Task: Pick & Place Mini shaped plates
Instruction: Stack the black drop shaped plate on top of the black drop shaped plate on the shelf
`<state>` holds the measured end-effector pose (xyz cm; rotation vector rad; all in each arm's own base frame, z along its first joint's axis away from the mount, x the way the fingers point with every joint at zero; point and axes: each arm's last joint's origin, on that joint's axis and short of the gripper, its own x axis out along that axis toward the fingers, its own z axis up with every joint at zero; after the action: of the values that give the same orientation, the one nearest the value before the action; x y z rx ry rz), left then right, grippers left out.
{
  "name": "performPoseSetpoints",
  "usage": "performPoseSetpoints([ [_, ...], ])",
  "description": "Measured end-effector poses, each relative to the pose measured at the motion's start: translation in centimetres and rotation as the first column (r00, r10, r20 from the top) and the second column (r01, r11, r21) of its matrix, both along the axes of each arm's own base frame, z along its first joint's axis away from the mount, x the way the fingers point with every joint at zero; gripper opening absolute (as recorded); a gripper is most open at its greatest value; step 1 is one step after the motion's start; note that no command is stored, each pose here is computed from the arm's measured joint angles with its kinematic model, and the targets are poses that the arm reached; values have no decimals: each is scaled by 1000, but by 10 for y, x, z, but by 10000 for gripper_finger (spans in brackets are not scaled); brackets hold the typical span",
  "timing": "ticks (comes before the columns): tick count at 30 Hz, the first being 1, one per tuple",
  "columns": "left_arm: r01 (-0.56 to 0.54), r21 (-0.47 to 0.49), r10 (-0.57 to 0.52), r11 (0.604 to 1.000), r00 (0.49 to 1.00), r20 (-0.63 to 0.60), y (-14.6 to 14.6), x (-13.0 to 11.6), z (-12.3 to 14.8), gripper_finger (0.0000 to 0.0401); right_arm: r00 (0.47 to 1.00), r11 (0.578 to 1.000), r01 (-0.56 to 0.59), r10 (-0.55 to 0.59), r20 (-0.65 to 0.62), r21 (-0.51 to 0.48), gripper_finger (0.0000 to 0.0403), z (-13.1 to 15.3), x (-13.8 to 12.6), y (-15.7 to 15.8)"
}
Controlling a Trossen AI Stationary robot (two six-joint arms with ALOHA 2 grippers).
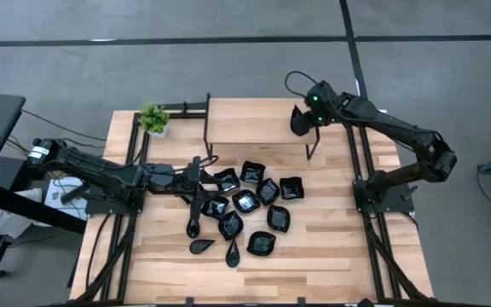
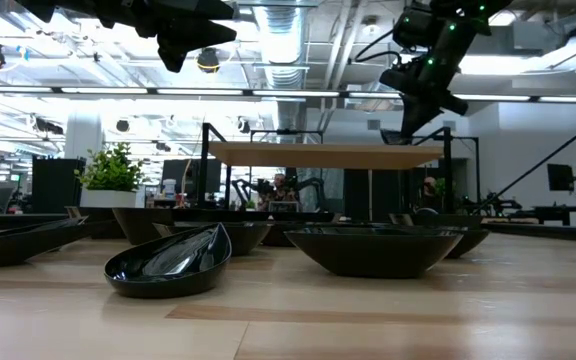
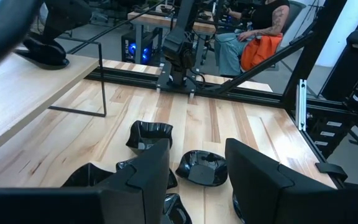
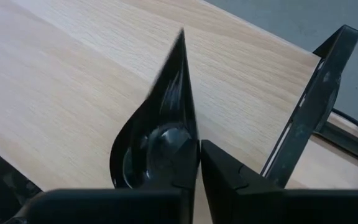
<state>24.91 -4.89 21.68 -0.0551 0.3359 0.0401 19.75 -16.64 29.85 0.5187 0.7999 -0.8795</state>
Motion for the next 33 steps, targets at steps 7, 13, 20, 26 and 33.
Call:
performPoseSetpoints([
  [7,0,0,0,1000,1000,0,0,0,0,159,1000,1000,0,0,0,0,24,0,0,0],
  [13,0,0,0,1000,1000,0,0,0,0,159,1000,1000,0,0,0,0,25,0,0,0],
  [20,0,0,0,1000,1000,0,0,0,0,159,1000,999,-17,17,20,-35,27,4,1,-1],
  [26,0,0,0,1000,1000,0,0,0,0,159,991,986,-62,79,106,-156,29,30,-6,17],
  [33,0,0,0,1000,1000,0,0,0,0,159,933,932,-233,295,208,-277,27,62,-13,71],
])
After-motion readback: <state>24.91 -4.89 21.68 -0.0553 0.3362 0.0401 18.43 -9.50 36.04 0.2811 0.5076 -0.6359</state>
